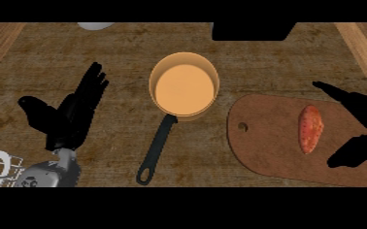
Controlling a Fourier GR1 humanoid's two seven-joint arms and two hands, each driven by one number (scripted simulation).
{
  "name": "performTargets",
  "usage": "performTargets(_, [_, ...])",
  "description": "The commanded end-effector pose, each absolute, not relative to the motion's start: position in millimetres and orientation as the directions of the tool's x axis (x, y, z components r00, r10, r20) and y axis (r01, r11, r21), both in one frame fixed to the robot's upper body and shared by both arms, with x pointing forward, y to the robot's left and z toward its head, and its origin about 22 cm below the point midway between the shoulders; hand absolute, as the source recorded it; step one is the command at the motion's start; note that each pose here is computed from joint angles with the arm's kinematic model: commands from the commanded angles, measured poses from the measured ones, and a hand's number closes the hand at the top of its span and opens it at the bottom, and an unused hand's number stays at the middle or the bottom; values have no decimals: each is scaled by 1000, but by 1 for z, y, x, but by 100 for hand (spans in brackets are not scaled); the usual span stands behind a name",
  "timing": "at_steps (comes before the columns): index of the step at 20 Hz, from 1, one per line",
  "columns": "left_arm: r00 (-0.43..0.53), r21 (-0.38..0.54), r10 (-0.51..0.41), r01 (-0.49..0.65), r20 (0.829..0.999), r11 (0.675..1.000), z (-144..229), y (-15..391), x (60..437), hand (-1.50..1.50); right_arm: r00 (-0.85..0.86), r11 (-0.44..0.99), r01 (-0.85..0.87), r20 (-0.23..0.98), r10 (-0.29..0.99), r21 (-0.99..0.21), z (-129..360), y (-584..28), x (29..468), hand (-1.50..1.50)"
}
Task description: Pick the sweet potato from the cutting board and place it in the pot
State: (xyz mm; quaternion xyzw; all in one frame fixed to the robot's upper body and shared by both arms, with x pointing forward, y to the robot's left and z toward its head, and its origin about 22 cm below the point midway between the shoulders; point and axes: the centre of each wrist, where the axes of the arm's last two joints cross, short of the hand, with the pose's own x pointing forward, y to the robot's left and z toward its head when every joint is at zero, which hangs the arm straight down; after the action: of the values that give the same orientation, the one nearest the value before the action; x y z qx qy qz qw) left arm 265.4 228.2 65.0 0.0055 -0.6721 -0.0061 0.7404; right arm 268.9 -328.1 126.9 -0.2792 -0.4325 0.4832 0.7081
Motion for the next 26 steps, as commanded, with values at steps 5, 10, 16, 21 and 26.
performTargets(5, [93, 17, -15, -11, 996, 1000, 78, 236, 275, 0, 154, 284, -519, 238, 959, -807, 103, -310, 284, -150])
performTargets(10, [115, -7, 7, -2, 993, 1000, 51, 222, 259, 0, 173, 268, -547, 206, 963, -793, 81, -321, 283, -150])
performTargets(16, [107, 26, -26, 5, 994, 1000, 67, 226, 262, 0, 182, 256, -559, 185, 966, -789, 82, -327, 293, -150])
performTargets(21, [96, 20, -19, -5, 995, 1000, 52, 212, 251, 0, 68, 319, -519, 334, 940, -793, 70, -308, 288, 150])
performTargets(26, [107, 8, -8, -3, 994, 1000, 56, 226, 255, 0, 30, 288, -478, 312, 949, -830, 67, -323, 289, 150])
